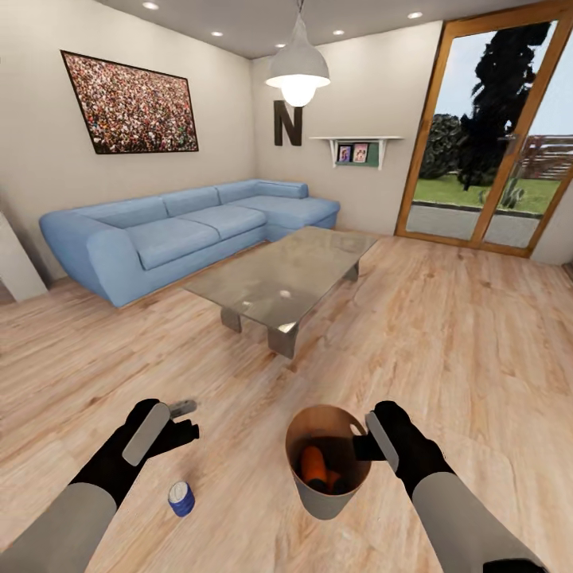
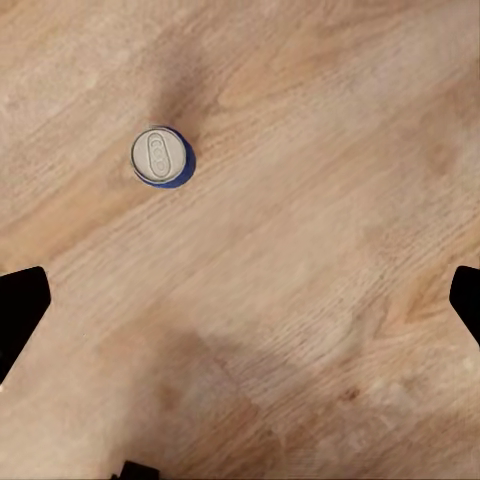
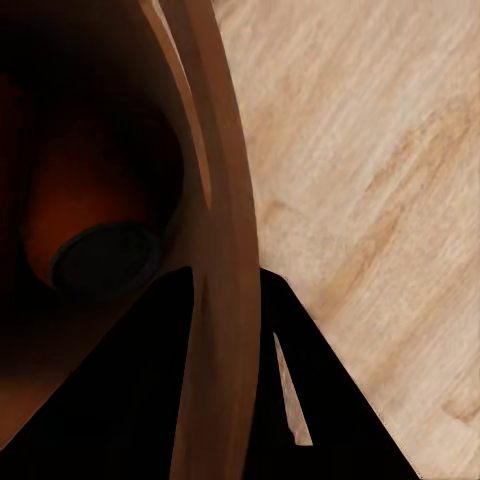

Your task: Put the three can of soda from the living room inside the tash can in the kitchen.

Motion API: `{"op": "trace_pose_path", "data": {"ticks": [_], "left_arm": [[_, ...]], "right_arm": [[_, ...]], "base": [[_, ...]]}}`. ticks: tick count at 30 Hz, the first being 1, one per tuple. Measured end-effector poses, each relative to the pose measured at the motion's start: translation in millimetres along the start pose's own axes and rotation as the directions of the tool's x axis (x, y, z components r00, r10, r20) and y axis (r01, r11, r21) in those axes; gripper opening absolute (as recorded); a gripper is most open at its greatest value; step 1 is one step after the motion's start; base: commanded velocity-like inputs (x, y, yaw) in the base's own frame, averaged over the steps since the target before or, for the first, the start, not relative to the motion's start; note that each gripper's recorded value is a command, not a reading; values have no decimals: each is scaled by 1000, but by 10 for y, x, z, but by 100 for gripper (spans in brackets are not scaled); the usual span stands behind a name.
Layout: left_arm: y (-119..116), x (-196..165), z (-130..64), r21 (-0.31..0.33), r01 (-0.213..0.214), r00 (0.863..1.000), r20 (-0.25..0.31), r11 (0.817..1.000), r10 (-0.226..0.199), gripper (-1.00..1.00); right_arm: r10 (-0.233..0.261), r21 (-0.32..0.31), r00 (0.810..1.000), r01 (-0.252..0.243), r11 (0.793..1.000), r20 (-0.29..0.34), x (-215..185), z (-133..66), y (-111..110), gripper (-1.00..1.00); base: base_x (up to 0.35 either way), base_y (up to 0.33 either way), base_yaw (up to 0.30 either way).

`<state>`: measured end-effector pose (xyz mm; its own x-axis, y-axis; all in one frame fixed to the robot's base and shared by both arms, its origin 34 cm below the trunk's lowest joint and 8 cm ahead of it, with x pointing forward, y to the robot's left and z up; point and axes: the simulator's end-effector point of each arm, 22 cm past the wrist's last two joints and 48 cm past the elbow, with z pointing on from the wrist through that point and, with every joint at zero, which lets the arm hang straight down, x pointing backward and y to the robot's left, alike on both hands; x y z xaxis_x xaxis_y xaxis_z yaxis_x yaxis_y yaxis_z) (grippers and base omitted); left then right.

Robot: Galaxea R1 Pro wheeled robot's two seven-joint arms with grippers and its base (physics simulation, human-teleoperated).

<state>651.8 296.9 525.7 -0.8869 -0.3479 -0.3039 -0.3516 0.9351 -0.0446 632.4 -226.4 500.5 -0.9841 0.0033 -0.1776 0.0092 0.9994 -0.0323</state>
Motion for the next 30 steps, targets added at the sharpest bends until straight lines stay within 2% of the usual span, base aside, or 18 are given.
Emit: {"op": "trace_pose_path", "data": {"ticks": [8, 14, 21, 25, 30], "left_arm": [[40, 3, 11, -9, -3, 1000, -1, 1000, 3, 100], [3, 76, 43, -19, -31, 999, -14, 999, 30, 100], [-18, 91, 45, -21, -43, 999, -14, 999, 43, 100], [-27, 91, 44, -21, -46, 999, -13, 999, 46, 100], [-65, 121, 50, -26, -74, 997, -14, 997, 74, 100]], "right_arm": [[-1, 15, 1000, 1, 1000, 1, -3, 2, -59, -100], [2, 13, 1000, -2, 1000, 0, -1, 3, -62, -100], [0, 20, 1000, 0, 1000, 1, -2, 3, -81, -100], [7, 6, 1000, -7, 1000, 0, 0, 3, -54, -100], [-2, 20, 1000, 2, 1000, 1, -3, 2, -71, -100]], "base": [[112, 350, 1], [135, 314, 0], [91, 83, 0], [269, 24, 0], [327, 21, 0]]}}
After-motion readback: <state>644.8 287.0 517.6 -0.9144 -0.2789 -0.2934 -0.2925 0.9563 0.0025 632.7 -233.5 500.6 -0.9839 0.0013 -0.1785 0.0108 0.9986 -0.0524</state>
